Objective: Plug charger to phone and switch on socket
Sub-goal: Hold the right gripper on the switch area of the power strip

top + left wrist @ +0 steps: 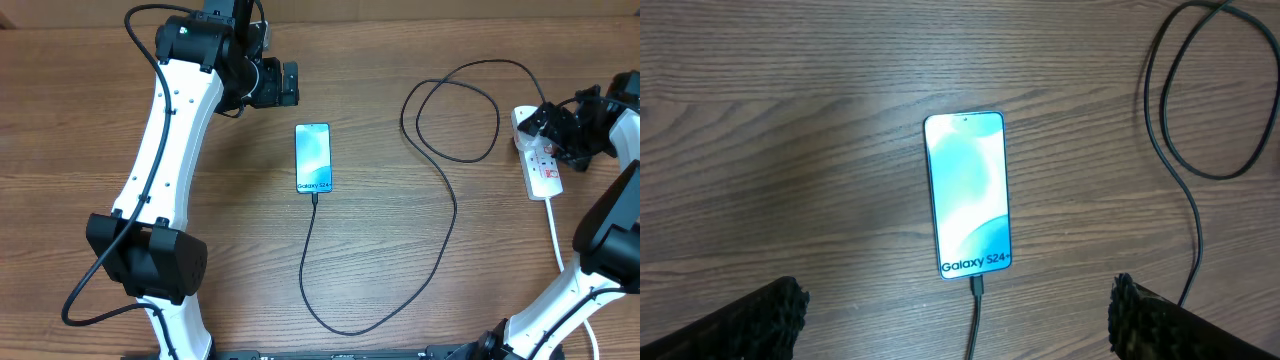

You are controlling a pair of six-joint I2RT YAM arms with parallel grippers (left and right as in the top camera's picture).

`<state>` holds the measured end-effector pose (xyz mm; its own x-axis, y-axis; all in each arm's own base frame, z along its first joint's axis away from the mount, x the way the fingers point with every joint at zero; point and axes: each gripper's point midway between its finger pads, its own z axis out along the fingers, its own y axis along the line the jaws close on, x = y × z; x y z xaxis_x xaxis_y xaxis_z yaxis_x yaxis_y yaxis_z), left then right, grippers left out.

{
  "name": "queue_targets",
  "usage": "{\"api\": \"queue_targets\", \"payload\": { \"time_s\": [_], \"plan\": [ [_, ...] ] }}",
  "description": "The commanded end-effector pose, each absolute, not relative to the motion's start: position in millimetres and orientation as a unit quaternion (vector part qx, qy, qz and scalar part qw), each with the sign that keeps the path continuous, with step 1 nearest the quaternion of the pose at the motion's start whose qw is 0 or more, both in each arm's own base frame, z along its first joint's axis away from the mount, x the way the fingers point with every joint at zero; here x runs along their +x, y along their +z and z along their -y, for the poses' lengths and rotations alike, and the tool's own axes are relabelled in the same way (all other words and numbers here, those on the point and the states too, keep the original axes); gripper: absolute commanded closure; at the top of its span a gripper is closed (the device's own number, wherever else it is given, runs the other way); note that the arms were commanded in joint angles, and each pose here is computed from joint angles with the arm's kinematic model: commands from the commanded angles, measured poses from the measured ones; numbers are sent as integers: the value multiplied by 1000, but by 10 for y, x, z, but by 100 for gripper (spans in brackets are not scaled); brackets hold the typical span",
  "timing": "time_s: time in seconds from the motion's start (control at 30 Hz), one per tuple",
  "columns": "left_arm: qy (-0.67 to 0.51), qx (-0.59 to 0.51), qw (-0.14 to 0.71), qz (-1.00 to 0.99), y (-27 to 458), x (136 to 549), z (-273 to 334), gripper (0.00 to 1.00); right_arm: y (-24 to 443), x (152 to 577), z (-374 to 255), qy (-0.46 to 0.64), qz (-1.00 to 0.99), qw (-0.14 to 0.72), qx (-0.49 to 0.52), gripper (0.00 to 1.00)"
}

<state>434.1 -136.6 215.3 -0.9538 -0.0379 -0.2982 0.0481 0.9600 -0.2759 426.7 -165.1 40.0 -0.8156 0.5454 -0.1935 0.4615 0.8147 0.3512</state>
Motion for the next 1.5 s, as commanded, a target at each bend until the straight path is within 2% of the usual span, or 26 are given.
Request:
{"api": "queue_targets", "payload": {
  "time_s": [0.0, 0.13, 0.27, 0.47, 1.47],
  "plan": [
    [-137, 7, 149, -979, 2110, 4347, 1361, 0, 376, 4287, 1723, 132, -943, 143, 270, 0],
    [-137, 7, 149, -979, 2110, 4347, 1361, 0, 378, 4292, 1726, 132, -943, 144, 269, 0],
    [-137, 7, 149, -979, 2110, 4347, 1361, 0, 449, 4373, 1557, 177, -948, 166, 206, 0],
    [-137, 7, 149, -979, 2110, 4347, 1361, 0, 469, 4378, 1496, 192, -949, 171, 183, 0],
    [-137, 7, 149, -979, 2110, 4347, 1361, 0, 472, 4375, 1454, 203, -947, 170, 180, 0]
  ]
}}
